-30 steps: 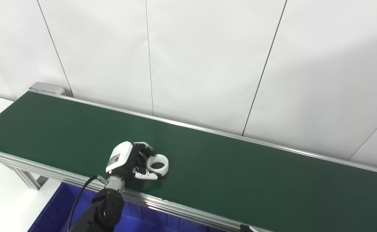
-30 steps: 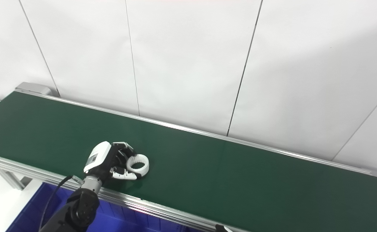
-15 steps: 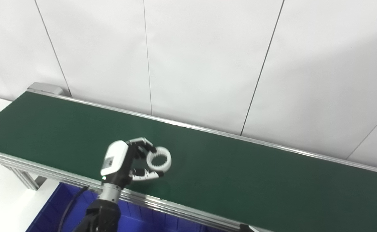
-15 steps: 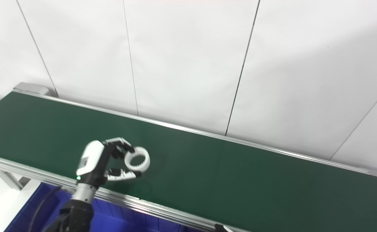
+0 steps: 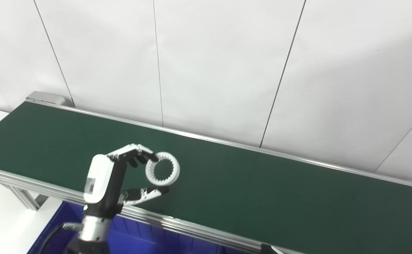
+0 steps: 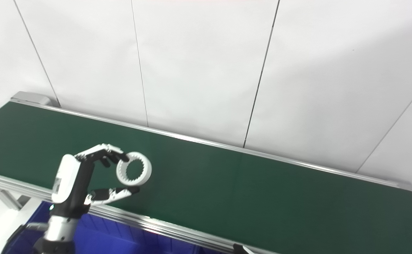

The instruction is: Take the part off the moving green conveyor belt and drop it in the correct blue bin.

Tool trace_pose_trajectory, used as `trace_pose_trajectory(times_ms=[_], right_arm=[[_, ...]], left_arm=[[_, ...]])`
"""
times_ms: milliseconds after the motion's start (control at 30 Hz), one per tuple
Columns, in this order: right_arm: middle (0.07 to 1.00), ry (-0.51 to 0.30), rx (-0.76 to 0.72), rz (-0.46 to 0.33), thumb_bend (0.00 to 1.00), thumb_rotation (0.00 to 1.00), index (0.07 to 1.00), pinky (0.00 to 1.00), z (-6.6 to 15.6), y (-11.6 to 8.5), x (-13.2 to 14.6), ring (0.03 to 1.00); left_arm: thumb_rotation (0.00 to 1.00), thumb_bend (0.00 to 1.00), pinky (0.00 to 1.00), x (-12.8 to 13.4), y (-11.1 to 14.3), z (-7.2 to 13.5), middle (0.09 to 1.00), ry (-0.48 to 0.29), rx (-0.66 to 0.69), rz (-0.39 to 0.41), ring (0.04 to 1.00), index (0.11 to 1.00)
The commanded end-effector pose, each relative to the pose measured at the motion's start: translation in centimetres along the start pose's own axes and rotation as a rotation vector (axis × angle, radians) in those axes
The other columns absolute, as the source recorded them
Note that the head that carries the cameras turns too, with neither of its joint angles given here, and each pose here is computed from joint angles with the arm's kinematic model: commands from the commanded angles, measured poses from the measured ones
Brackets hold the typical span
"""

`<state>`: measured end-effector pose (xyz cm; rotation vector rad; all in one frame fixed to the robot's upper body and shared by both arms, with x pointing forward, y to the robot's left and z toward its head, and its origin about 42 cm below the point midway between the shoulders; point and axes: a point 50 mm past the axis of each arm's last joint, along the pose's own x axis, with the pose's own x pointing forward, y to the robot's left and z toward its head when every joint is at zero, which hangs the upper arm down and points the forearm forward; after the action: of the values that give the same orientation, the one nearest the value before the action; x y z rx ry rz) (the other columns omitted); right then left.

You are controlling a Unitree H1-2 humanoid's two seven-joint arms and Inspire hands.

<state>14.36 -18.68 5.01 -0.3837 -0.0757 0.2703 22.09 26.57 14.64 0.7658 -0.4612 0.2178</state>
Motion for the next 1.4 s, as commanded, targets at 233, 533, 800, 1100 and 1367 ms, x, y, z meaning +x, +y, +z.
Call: trace_pose_trajectory(times_ms=[233,533,800,1100,1367], right_arm=[[0.810,-0.034,0.024,-0.019,1.00,0.12,0.826,0.67,2.2,0.0,0.5,0.770],[0.849,-0.025,0.053,-0.020,0.94,0.18,0.871,0.76,3.2,0.1,0.5,0.822],[0.865,-0.032,0.074,-0.019,0.92,0.25,0.886,0.78,3.5,-0.2,0.9,0.832],[0.867,-0.018,0.071,-0.019,0.94,0.27,0.881,0.78,4.2,-0.8,1.1,0.837],[0.855,-0.026,0.037,-0.020,0.93,0.29,0.877,0.77,4.7,-1.3,1.3,0.818]], left_arm=[[0.00,0.48,0.36,-3.9,0.6,-1.0,0.496,-0.008,-0.057,-0.072,0.466,0.508],[0.00,0.48,0.37,-6.3,0.6,-2.4,0.503,0.046,-0.045,-0.188,0.474,0.487],[0.00,0.48,0.36,-7.0,0.0,-2.6,0.497,0.074,-0.034,-0.303,0.467,0.506],[0.00,0.50,0.55,-7.7,-0.6,-3.2,0.500,0.086,0.007,-0.439,0.492,0.486],[0.00,0.51,0.69,-8.3,-0.4,-2.8,0.564,0.107,0.033,-0.511,0.710,0.470]])
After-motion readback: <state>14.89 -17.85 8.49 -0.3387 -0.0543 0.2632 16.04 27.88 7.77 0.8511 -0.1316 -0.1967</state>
